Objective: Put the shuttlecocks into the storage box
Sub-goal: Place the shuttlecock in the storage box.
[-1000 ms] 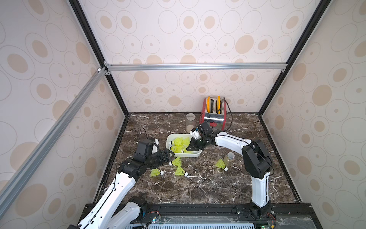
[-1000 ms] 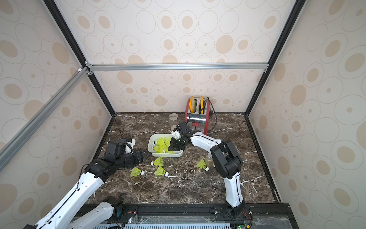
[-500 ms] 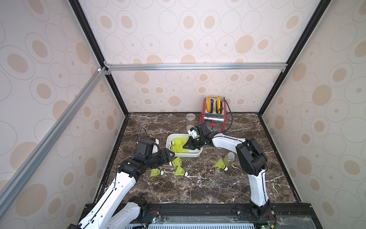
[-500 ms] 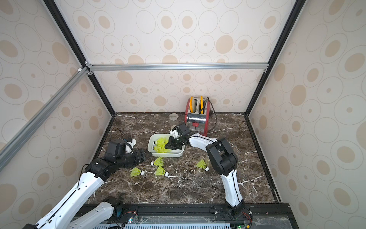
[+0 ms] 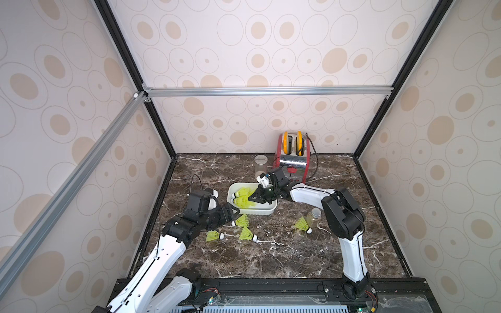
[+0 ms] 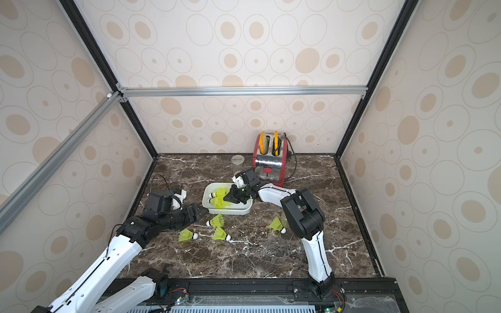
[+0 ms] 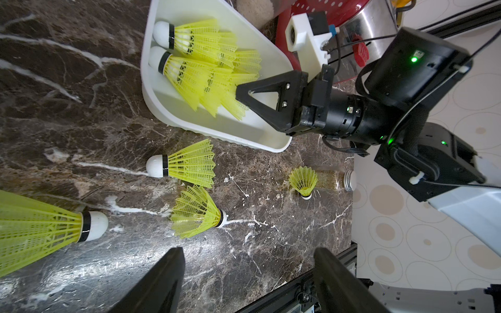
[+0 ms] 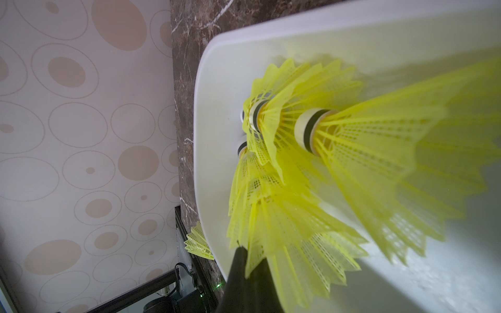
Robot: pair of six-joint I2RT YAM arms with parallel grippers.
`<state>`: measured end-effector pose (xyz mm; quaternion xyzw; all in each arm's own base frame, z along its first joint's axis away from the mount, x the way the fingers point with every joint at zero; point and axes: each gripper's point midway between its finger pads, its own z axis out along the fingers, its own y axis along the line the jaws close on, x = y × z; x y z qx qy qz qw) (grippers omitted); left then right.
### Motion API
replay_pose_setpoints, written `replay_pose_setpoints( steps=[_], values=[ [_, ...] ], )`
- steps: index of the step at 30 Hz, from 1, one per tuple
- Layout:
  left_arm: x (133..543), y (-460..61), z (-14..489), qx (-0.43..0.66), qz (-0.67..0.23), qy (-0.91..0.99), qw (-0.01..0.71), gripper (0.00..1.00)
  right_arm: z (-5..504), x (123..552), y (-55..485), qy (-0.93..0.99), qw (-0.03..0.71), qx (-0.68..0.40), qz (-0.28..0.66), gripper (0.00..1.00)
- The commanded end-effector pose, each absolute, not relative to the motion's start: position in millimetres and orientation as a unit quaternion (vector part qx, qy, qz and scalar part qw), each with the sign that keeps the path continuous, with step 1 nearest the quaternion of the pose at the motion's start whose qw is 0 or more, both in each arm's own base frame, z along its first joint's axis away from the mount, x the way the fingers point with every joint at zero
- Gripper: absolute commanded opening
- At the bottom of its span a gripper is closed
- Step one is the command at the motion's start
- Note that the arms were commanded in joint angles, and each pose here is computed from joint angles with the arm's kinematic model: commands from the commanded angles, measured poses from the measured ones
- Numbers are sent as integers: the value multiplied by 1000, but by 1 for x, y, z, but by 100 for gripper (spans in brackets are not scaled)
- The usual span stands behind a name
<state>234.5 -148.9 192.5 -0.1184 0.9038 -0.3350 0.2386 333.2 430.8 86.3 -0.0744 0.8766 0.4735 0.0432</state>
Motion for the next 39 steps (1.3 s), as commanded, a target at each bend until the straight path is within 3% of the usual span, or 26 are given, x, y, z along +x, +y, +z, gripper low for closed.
replay_pose_setpoints(
  steps=[1, 17, 21, 24, 28, 39],
  values=[
    [237, -152, 208, -107, -346, 896, 258, 78, 64, 326, 430, 882, 20, -65, 467, 0],
    [236, -152, 207, -109, -346, 896, 257, 77, 56, 326, 440, 880, 11, -50, 473, 0],
    [237, -152, 208, -108, -347, 895, 258, 77, 64, 326, 436, 883, 22, -56, 465, 23],
    [236, -152, 208, -109, -348, 895, 258, 77, 76, 326, 433, 885, 36, -65, 460, 34],
    [235, -151, 208, -109, -348, 895, 258, 78, 93, 328, 428, 886, 54, -77, 454, 41],
    [230, -147, 205, -112, -342, 896, 261, 78, 135, 323, 405, 900, 101, -129, 405, 47]
  ],
)
